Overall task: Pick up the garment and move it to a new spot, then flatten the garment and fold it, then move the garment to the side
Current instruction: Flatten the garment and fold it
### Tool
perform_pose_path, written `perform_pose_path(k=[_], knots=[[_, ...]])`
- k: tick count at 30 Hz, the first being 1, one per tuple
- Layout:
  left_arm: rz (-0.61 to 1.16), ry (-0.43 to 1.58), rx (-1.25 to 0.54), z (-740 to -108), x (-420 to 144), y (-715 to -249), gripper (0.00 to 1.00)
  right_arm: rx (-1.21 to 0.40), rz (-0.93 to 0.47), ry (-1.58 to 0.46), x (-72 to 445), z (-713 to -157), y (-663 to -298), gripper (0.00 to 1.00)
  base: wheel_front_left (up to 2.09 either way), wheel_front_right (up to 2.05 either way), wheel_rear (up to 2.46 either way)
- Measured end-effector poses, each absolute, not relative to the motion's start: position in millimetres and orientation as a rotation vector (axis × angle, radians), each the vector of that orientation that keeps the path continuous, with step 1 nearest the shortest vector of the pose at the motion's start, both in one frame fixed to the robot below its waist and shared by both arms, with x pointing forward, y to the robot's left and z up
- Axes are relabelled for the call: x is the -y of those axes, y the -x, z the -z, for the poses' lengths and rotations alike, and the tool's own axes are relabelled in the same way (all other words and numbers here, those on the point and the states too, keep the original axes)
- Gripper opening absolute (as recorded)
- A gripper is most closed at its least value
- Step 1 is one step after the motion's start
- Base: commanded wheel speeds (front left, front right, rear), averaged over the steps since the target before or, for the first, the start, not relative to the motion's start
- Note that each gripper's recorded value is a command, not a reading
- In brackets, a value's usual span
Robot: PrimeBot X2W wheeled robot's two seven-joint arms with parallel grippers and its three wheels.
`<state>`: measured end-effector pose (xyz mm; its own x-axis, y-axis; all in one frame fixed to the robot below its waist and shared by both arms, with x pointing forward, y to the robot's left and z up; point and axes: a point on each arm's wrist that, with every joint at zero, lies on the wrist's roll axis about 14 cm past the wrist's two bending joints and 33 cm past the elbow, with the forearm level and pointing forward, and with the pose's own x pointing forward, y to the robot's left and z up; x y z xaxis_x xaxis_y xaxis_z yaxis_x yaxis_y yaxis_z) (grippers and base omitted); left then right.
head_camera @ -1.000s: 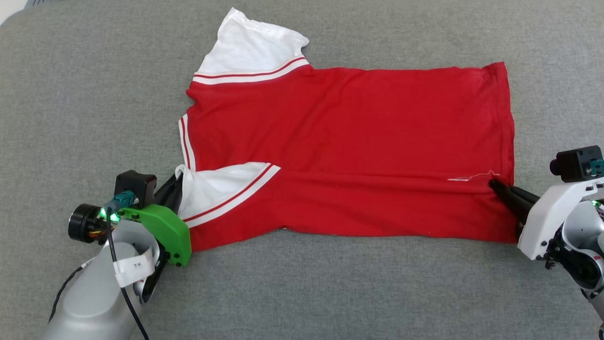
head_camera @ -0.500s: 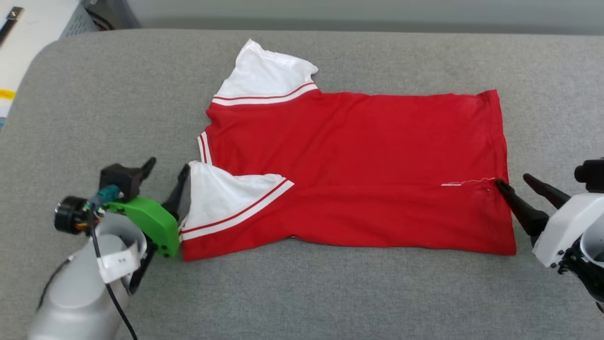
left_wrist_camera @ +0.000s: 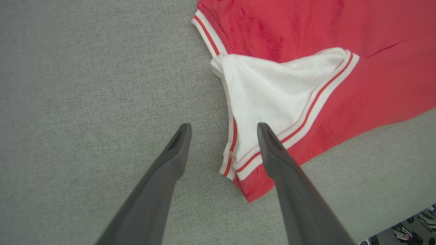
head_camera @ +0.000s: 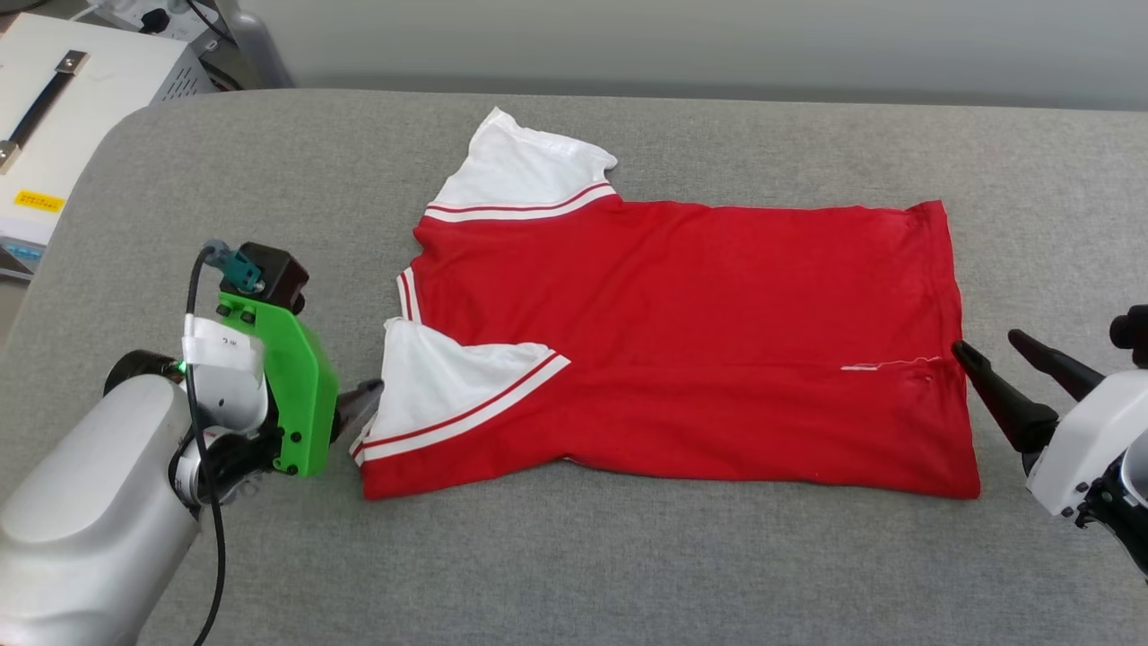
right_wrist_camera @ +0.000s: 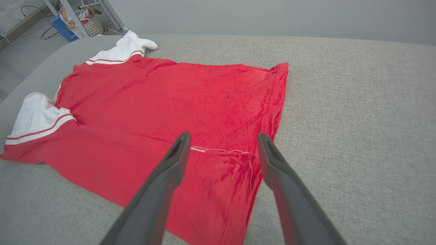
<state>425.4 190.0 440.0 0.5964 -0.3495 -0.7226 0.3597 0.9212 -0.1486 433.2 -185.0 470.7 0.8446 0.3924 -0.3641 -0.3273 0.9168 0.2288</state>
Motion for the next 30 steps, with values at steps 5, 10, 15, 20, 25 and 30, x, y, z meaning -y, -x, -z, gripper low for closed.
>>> perform_pose_path(k=[5,10,15,20,25,30], knots=[[0.442,-0.056,-0.993,-415.7,-189.9,-408.9,1.0,-0.446,-0.386,-0.177,178.5,-463.1,-431.6,1.0,0.0,0.0,0.0],[0.454,-0.033,-1.118,-380.0,-183.0,-389.4,1.0,-0.482,-0.374,-0.191,178.6,-451.3,-428.9,1.0,0.0,0.0,0.0],[0.442,-0.021,-1.198,-357.0,-184.8,-381.2,1.0,-0.514,-0.361,-0.196,181.7,-441.0,-426.0,1.0,0.0,0.0,0.0],[0.447,-0.017,-1.19,-350.9,-182.7,-384.0,0.0,-0.517,-0.359,-0.182,183.2,-440.9,-428.7,1.0,0.0,0.0,0.0],[0.433,-0.002,-1.103,-360.4,-183.9,-393.9,0.0,-0.506,-0.386,-0.093,186.7,-457.8,-437.2,1.0,0.0,0.0,0.0],[0.456,-0.011,-1.009,-378.8,-179.1,-401.1,0.0,-0.57,-0.415,0.029,196.8,-474.5,-439.6,1.0,0.0,0.0,0.0]])
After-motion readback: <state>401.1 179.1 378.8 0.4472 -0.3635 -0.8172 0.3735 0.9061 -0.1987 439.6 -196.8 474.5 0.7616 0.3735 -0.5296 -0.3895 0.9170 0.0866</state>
